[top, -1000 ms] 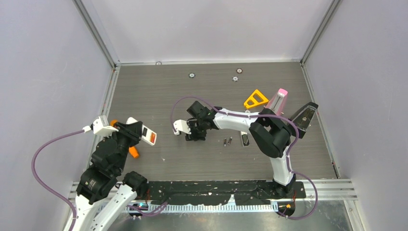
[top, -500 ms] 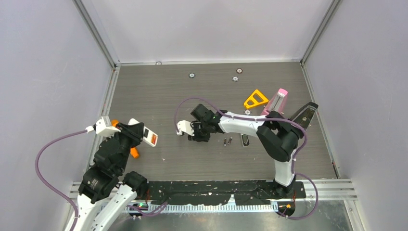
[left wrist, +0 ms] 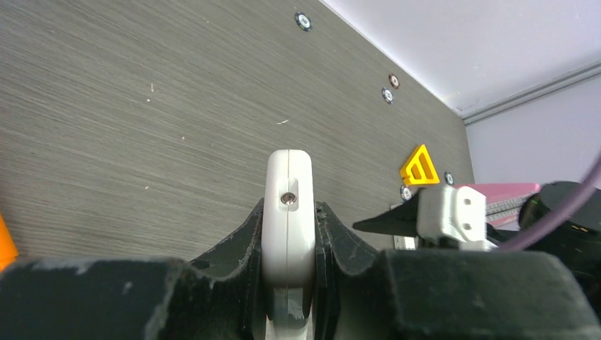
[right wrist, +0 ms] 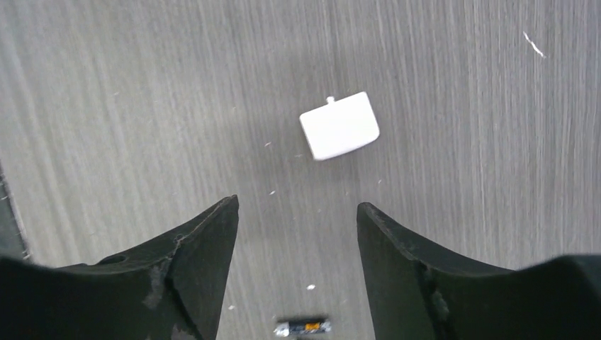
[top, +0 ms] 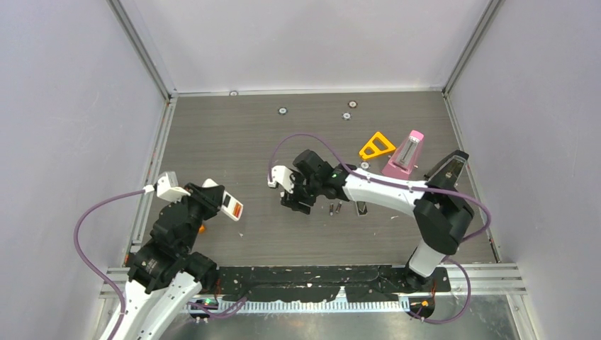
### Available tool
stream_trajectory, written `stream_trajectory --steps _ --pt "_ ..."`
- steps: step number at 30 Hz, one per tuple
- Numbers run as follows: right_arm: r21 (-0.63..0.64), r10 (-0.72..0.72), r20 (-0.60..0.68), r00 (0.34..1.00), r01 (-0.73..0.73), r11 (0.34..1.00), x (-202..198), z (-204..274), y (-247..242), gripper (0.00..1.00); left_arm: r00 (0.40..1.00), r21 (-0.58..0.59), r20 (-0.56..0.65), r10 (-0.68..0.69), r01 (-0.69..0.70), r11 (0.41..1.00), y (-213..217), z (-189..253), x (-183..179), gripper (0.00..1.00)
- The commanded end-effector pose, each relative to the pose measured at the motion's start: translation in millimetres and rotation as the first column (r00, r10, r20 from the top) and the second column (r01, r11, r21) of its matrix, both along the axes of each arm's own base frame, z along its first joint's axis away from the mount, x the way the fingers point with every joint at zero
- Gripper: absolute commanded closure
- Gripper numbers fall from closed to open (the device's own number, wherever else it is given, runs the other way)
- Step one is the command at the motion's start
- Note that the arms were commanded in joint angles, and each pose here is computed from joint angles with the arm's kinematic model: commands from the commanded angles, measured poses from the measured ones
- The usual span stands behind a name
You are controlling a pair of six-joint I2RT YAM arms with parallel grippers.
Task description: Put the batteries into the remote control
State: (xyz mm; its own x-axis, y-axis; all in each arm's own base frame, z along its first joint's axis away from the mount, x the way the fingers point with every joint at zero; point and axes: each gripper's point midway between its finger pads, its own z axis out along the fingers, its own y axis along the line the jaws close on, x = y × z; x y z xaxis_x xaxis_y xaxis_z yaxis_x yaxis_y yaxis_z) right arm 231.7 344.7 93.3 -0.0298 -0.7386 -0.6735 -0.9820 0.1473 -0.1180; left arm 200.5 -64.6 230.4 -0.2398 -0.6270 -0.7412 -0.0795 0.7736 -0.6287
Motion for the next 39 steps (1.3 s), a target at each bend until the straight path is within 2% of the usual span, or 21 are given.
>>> stream_trajectory --steps 1,3,8,20,30,34,37,39 --pt "-0.079 0.043 0.086 0.995 -0.036 0.996 28 -8 14 0.30 0.996 -0.048 0.083 0.031 -0.027 0.999 3 27 5 1.00" --pt "-0.103 0.092 0.110 0.990 -0.081 0.991 34 -16 18 0.26 0.997 -0.034 0.075 0.035 -0.033 0.999 3 25 7 1.00" --pt "-0.085 0.194 0.167 0.967 -0.182 0.980 43 -29 29 0.26 0.996 -0.008 0.076 0.043 -0.043 0.999 5 29 10 1.00" --pt "-0.081 0.275 0.098 0.956 -0.268 0.960 56 -56 38 0.31 0.993 -0.006 0.100 0.058 -0.058 0.998 7 38 14 1.00" --pt "-0.119 0.325 0.066 0.944 -0.316 0.941 46 -64 29 0.36 0.993 -0.003 0.103 0.065 -0.065 0.998 10 37 13 1.00" --pt "-0.141 0.335 0.068 0.940 -0.323 0.936 39 -69 26 0.41 0.993 -0.004 0.102 0.063 -0.063 0.998 10 36 13 1.00" --pt "-0.166 0.345 0.065 0.936 -0.331 0.929 35 -75 26 0.50 0.993 -0.002 0.102 0.066 -0.066 0.998 11 36 13 1.00" --pt "-0.179 0.345 0.069 0.936 -0.329 0.927 34 -77 25 0.60 0.992 -0.001 0.102 0.067 -0.068 0.998 11 36 12 1.00"
